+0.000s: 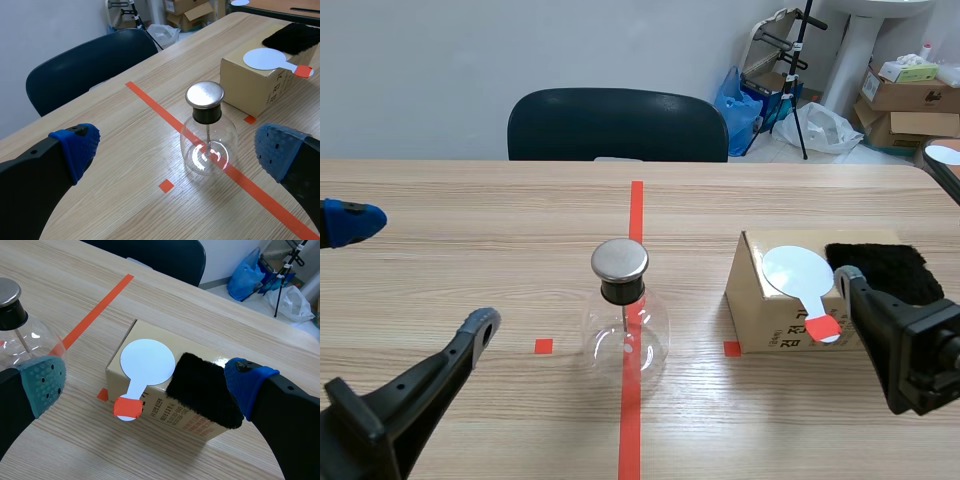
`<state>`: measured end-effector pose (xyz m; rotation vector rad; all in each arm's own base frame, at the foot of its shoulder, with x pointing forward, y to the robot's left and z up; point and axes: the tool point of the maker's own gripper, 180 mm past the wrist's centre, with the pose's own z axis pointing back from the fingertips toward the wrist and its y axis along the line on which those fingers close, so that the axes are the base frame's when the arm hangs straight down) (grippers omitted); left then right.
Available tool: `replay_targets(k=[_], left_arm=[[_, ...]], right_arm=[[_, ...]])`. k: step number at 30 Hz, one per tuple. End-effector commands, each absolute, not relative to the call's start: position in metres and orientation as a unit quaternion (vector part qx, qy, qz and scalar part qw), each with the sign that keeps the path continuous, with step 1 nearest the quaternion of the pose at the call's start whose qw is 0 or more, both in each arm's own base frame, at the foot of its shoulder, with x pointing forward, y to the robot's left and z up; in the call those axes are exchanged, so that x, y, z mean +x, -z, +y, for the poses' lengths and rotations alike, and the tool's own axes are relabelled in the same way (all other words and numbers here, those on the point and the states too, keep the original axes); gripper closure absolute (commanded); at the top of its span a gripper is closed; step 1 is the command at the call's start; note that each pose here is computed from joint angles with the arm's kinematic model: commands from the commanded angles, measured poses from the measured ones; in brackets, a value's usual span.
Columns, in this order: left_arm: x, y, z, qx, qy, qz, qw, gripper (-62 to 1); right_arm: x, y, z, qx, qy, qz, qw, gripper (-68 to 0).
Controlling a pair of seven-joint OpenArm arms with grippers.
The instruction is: Do the electroscope experiment
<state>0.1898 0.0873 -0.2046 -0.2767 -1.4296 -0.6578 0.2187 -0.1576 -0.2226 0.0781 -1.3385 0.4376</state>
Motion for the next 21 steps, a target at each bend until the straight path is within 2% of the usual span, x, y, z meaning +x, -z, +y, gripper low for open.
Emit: replay_targets(k=[1,21], left_arm=[[0.1899,0.1984,0.0851,-0.132,0.291,-0.650,0.689,-62.3],[0.1899,0.1984,0.0852,-0.132,0.291,-0.650,0.689,-62.3]], right_arm=[[0.2212,0.2162,-0.1591,0.036,-0.197,-0.626,0.753,-67.9],[0.2206,0.2198,-0.1595,0.034,-0.197,-0.619,0.760,-67.9]])
